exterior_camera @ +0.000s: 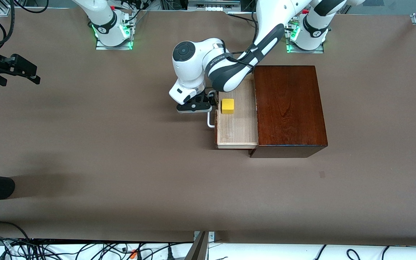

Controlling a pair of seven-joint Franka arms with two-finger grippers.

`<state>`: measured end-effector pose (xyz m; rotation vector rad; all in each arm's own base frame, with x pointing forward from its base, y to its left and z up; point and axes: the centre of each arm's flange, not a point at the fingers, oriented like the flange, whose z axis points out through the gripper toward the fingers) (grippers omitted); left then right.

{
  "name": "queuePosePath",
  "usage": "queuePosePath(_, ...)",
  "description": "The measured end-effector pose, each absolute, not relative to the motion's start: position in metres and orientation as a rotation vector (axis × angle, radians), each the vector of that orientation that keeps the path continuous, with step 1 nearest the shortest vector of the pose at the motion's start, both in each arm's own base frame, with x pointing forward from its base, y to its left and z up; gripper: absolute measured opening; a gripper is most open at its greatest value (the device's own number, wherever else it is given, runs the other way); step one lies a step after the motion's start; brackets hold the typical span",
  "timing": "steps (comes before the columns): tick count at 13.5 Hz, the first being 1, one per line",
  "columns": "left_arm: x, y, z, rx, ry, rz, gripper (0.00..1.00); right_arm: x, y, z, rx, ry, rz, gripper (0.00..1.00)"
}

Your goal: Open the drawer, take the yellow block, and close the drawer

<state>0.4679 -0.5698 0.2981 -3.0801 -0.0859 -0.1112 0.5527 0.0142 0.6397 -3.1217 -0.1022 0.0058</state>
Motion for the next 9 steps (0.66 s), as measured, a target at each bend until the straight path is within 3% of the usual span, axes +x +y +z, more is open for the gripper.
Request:
queuePosePath(4,0.491,-0.56,0.334,-3.107,-0.166,-0.139,1.0,0.553,0.014,0.64,-3.122,-0.102,0.006,1.0)
queuePosePath(9,0.519,-0.493,0.458,-3.148,-0.24,-0.035,1.0,0.554,0.014,0.638,-3.122,-0.101,0.012,1.0)
